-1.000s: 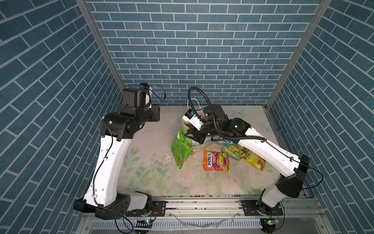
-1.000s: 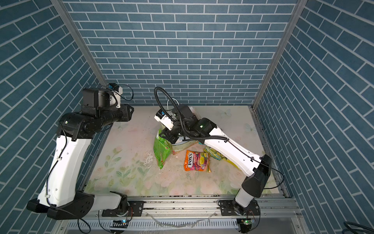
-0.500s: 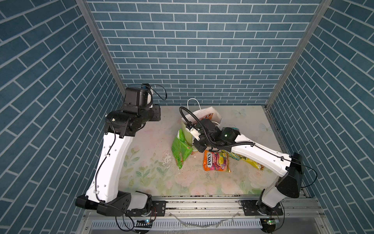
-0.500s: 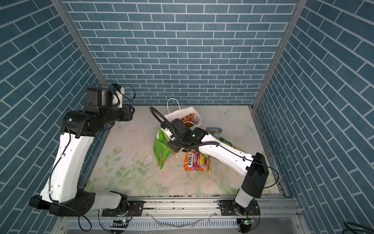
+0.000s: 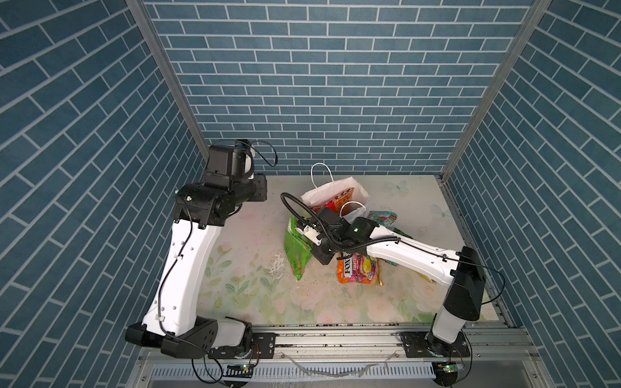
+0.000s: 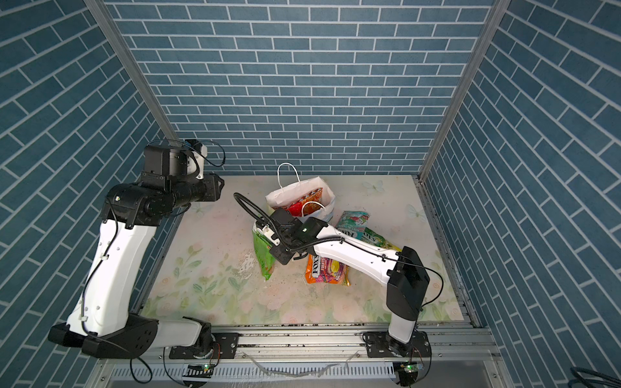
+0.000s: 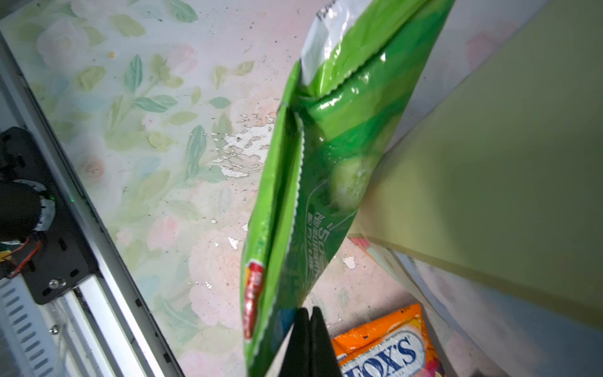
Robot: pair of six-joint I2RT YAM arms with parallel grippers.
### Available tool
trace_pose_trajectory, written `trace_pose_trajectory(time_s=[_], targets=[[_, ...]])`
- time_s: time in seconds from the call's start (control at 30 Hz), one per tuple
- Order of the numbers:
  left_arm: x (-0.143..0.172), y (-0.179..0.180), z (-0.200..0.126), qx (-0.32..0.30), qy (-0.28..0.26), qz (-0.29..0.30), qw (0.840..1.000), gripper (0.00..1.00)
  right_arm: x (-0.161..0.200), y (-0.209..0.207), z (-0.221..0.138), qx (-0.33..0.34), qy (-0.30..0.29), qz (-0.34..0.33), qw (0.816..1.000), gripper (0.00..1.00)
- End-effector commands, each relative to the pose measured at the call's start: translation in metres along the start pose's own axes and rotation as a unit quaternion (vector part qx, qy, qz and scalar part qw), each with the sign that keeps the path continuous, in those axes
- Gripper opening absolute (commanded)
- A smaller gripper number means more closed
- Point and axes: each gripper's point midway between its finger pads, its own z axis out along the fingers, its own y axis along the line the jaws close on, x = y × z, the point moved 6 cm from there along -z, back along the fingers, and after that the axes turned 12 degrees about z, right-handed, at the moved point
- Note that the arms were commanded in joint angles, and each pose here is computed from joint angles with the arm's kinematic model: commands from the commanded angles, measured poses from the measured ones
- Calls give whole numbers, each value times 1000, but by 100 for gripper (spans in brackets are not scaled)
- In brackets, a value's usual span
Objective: Take the snacks out of the paper bag
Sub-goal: Pick up the snack from the paper bag.
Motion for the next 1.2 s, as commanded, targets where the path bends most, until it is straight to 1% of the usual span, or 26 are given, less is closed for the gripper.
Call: trace_pose_trajectory(time_s=[0.0,0.13,0.27,0.33,0.43,0.8,0.97,1.0,1.17], targets=[[2,1,-3,4,5,0,1000,45,-7,26,-3,-92,10,-23,995,0],[1,0,-3,7,5,1,1000,45,-16,43,2,-158,19,-28,987,0],[2,0,-3,7,7,3,1000,45,-23,61,13,-223,56,-30,973,0],[4,0,-3,7,10,3,1000,45,-26,68,19,-239,75,-33,967,0],[5,0,-5,8,10,3,1000,45,-28,73,24,-251,94,-39,963,0],[11,0,-3,8,20,2,1000,45,-32,79,29,-276,103,-46,954,0],[11,0,-2,8,22,2,1000,45,-38,85,28,-300,107,-53,946,0],[11,0,-2,8,22,2,1000,46,-35,85,41,-301,126,-50,944,0],[12,1,-3,3,25,3,1000,46,-40,90,52,-320,151,-50,934,0]])
